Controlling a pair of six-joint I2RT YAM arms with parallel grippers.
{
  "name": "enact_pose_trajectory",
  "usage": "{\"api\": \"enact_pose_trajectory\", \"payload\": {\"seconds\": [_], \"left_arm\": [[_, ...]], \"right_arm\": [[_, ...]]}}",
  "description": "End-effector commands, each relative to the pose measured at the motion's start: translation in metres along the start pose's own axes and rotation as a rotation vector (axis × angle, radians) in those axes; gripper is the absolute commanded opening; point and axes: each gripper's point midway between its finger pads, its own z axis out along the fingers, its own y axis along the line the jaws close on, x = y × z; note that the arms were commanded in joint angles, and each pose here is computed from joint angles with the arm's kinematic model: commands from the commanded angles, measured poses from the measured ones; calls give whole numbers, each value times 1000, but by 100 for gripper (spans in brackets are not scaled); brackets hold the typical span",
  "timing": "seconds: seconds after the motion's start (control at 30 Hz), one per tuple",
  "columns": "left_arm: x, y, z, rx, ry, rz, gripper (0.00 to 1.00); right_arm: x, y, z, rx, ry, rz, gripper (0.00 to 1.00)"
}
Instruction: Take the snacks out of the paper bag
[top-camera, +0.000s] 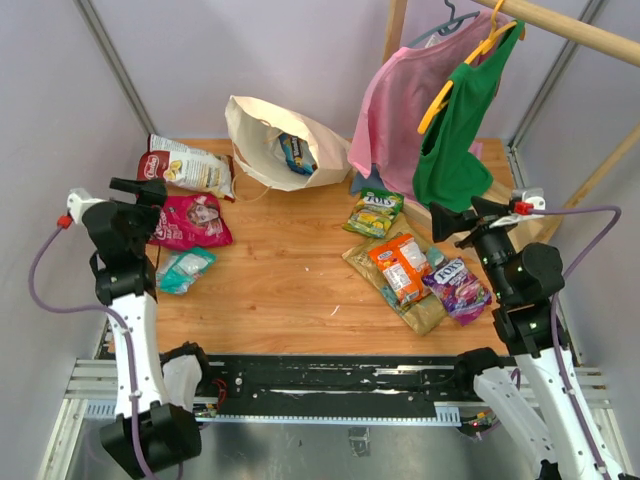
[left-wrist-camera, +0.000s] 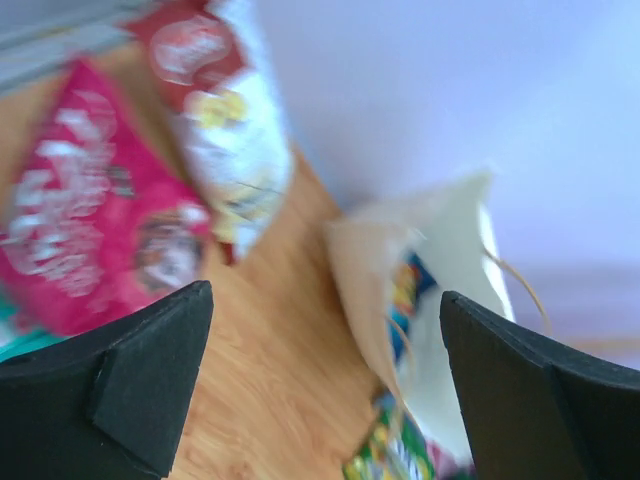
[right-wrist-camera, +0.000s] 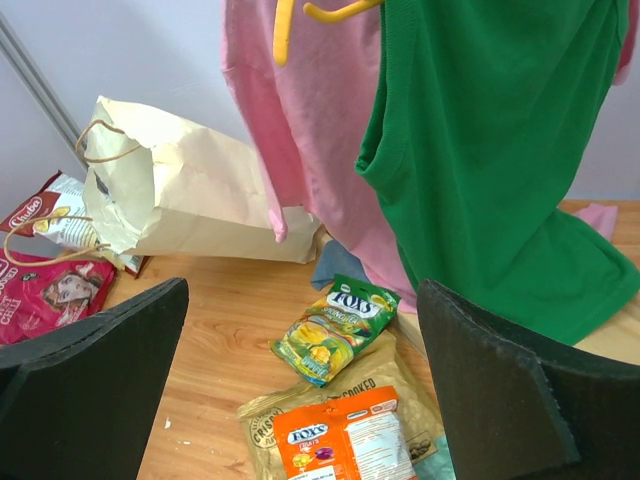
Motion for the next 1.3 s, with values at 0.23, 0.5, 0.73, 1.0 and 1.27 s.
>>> {"api": "enact_pose_trajectory", "payload": {"seconds": [0.23,0.5,0.73,1.0,1.27], "left_arm": [[108,-94,5,595,423,409,100],[147,-109,45,548,351,392,100],[164,-118,108,446,262,579,100],[163,-111,179,307,160,746,100],[205,-101,167,429,262,719,46]], "right_arm": [[-10,17,10,-78,-3,45,98],[23,38,36,-193,143,92,97],[76,113,72,-291,338,-141,95],[103,168,85,-402,422,-200,98],[121,180,96,-411,468,-220,98]]}}
